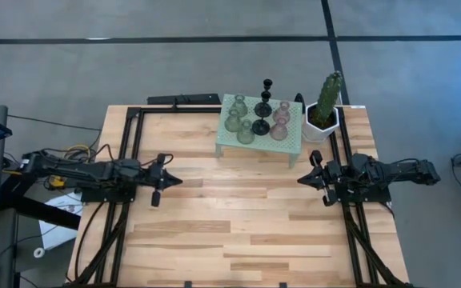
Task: Pick & Place candle stick holders
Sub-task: Return to Home Position
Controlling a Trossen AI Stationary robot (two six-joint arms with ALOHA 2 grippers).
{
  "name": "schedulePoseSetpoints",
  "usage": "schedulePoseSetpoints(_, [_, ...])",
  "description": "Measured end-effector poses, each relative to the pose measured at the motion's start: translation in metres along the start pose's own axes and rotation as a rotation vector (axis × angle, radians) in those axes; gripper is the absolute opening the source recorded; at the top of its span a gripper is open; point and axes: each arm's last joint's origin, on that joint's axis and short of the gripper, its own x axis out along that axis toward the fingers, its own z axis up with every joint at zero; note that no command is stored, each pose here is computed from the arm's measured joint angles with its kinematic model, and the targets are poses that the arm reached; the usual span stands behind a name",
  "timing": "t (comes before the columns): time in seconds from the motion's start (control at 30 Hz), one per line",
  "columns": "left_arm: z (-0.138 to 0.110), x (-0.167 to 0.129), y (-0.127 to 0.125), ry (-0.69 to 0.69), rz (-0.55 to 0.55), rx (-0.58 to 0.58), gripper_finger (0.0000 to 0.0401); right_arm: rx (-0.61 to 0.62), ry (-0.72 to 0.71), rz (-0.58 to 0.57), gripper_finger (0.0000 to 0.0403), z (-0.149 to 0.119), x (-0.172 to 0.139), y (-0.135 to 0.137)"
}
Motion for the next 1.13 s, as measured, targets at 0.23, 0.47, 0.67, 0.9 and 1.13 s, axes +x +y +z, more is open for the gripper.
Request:
schedulePoseSetpoints(0.23, [-0.004,0.0031,-0.0001,0.049,0.002,0.004,0.0006,0.0,0.0,0.0,0.0,0.0,0.0,0.0])
schedulePoseSetpoints(0.47, [-0.0073,0.0055,-0.0002,0.087,0.003,0.006,0.0006,0.0,0.0,0.0,0.0,0.0,0.0,0.0])
schedulePoseSetpoints(0.67, [-0.0088,0.0066,-0.0002,0.104,0.003,0.008,0.0006,0.0,0.0,0.0,0.0,0.0,0.0,0.0])
schedulePoseSetpoints(0.9, [-0.0091,0.0069,-0.0002,0.107,0.003,0.008,0.0006,0.0,0.0,0.0,0.0,0.0,0.0,0.0])
schedulePoseSetpoints(1.13, [-0.0086,0.007,-0.0002,0.102,0.003,0.008,0.0006,0.0,0.0,0.0,0.0,0.0,0.0,0.0])
